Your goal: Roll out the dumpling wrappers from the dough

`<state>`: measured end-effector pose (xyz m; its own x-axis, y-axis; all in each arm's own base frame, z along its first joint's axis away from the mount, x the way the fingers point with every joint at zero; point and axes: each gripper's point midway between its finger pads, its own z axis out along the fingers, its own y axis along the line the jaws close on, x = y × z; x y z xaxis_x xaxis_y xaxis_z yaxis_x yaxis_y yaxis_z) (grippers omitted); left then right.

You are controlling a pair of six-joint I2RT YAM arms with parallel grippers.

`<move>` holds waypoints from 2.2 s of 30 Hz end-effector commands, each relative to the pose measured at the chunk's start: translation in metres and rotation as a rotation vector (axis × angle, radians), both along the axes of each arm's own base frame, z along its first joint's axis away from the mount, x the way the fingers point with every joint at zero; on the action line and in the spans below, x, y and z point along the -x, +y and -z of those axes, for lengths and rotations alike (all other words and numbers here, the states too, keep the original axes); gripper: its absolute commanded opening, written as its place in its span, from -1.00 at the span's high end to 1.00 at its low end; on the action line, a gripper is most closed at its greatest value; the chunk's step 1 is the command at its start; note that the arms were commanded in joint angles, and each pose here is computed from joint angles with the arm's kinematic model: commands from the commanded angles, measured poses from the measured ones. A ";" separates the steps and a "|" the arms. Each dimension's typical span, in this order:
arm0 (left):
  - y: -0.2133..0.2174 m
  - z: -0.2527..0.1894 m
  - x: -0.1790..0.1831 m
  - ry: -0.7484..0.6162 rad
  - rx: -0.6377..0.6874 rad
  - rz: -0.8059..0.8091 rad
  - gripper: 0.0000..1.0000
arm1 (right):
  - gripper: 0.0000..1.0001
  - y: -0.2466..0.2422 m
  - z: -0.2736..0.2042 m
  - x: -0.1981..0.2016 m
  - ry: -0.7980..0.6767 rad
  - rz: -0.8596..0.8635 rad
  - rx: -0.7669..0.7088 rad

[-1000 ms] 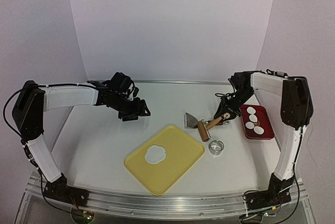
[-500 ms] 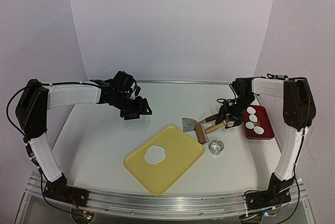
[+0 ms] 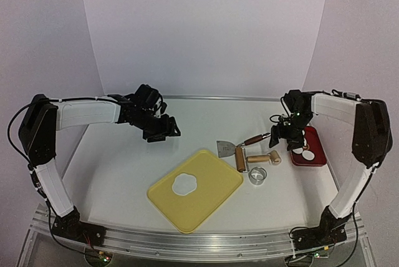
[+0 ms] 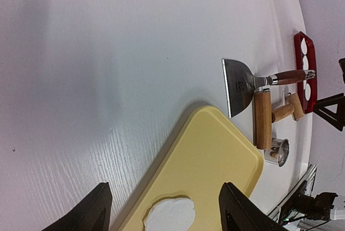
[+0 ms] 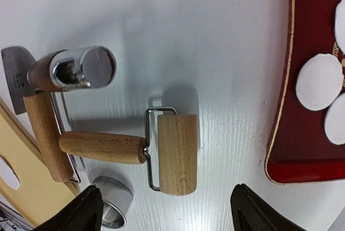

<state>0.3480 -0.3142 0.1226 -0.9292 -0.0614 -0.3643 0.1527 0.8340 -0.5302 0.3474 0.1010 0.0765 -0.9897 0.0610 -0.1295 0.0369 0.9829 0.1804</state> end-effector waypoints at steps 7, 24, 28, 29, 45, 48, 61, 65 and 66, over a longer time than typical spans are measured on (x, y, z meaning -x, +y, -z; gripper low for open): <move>0.002 -0.017 -0.002 -0.040 0.013 -0.005 -0.38 | -0.32 0.034 -0.003 0.056 0.050 -0.071 -0.120; 0.003 -0.015 0.003 -0.026 0.007 0.009 -0.38 | 0.37 0.060 0.047 0.071 0.184 -0.147 -0.045; 0.005 -0.015 0.005 -0.025 0.006 0.007 -0.38 | 0.56 0.062 0.045 0.070 0.175 -0.155 -0.044; 0.005 -0.015 0.005 -0.024 0.005 0.007 -0.38 | 0.64 0.062 0.045 0.070 0.175 -0.155 -0.045; 0.015 -0.017 0.052 -0.004 0.035 0.137 -0.38 | 1.00 0.106 -0.030 0.069 0.057 -0.184 0.011; 0.017 -0.013 0.067 0.006 0.069 0.182 -0.38 | 1.00 0.147 -0.033 0.075 0.060 -0.209 -0.023; 0.010 -0.009 0.098 0.018 0.141 0.401 -0.31 | 1.00 0.320 0.009 0.098 0.124 -0.452 -0.088; 0.011 -0.009 0.101 0.021 0.160 0.423 -0.30 | 1.00 0.330 0.014 0.101 0.145 -0.458 -0.100; 0.010 -0.010 0.103 0.025 0.170 0.436 -0.30 | 1.00 0.332 0.015 0.101 0.150 -0.460 -0.096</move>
<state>0.2488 -0.3011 0.1195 -0.9168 0.2474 -0.3134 0.3963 0.6592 -0.6390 0.2417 0.4263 0.0440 -0.9160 -0.4011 -0.0005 -0.3859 0.8809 0.2740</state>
